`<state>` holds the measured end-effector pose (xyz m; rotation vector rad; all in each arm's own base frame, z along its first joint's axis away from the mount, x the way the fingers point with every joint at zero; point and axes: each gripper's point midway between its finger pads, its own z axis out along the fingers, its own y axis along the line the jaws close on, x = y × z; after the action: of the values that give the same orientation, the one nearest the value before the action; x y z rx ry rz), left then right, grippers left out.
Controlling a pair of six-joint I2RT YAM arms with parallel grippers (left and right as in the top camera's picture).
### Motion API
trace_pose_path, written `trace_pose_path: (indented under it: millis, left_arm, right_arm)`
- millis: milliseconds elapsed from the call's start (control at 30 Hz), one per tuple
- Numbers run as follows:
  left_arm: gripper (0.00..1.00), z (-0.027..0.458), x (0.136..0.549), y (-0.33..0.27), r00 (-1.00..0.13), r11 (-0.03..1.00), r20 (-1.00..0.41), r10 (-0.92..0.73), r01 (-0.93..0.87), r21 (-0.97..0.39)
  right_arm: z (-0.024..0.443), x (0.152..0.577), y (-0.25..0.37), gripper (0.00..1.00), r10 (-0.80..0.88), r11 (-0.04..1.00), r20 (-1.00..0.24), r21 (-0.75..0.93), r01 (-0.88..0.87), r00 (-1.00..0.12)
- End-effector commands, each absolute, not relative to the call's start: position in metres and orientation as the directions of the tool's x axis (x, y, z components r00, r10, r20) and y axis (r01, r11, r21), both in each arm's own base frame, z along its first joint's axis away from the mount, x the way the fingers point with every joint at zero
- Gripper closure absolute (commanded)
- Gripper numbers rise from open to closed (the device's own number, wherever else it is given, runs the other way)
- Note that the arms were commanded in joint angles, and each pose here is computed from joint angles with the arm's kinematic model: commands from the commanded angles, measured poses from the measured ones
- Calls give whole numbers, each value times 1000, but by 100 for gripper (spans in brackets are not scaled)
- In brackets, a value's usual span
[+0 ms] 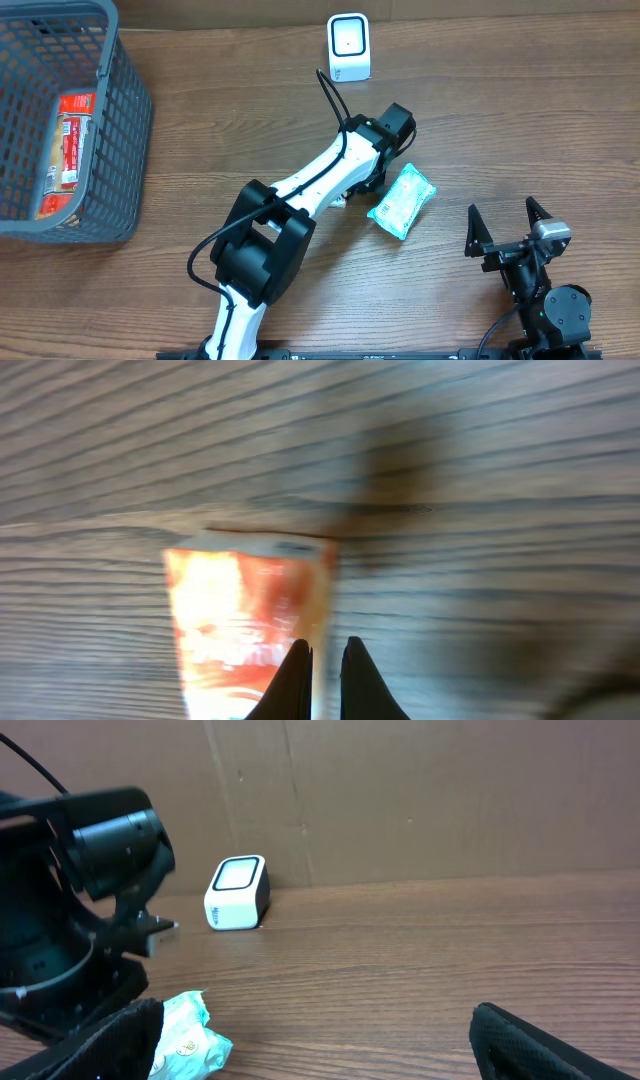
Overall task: Scan the item barcode
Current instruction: 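Lower the orange box onto the table and open the left gripper, then swing the left gripper back over the grey basket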
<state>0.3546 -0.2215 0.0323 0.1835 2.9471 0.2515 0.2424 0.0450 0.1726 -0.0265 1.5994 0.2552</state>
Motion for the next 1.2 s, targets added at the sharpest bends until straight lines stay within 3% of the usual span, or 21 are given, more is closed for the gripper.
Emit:
trace_pose_path:
  millis: [0, 233, 433, 500, 533, 567, 667, 800, 867, 967, 1167]
  left_arm:
    - [96, 61, 360, -235, -982, 998, -175, 67, 65, 17]
    - [96, 87, 368, -188, -987, 999, -154, -48, -48, -6]
    - [95, 189, 393, -125, -919, 993, -380, -101, -71, -91]
    - [78, 237, 400, -99, -862, 990, -488, -134, -91, -111]
    - [61, 262, 403, -81, -820, 985, -546, -172, -128, -118]
    - [31, 290, 405, -60, -773, 981, -605, -193, -151, -120]
    - [16, 355, 406, -2, -614, 961, -748, -250, -250, -116]
    - [1, 419, 388, 99, -353, 856, -875, -331, -503, -121]
    - [0, 426, 380, 132, -303, 813, -890, -340, -570, -117]
    - [0, 415, 373, 174, -315, 763, -883, -348, -643, -72]
    - [0, 365, 371, 237, -477, 724, -818, -321, -681, 112]
  right_arm:
    - [170, 242, 45, 0, 134, 974, -990, 140, -175, -47]
    - [170, 242, 45, 0, 134, 974, -990, 140, -175, -47]
    - [170, 242, 45, 0, 134, 974, -990, 140, -175, -47]
    - [170, 242, 45, 0, 134, 974, -990, 140, -175, -47]
    - [170, 242, 45, 0, 134, 974, -990, 140, -175, -47]
    - [170, 242, 45, 0, 134, 974, -990, 140, -175, -47]
    - [170, 242, 45, 0, 134, 974, -990, 140, -175, -47]
    - [170, 242, 45, 0, 134, 974, -990, 140, -175, -47]
    - [170, 242, 45, 0, 134, 974, -990, 140, -175, -47]
    - [170, 242, 45, 0, 134, 974, -990, 140, -175, -47]
    - [170, 242, 45, 0, 134, 974, -990, 140, -176, -47]
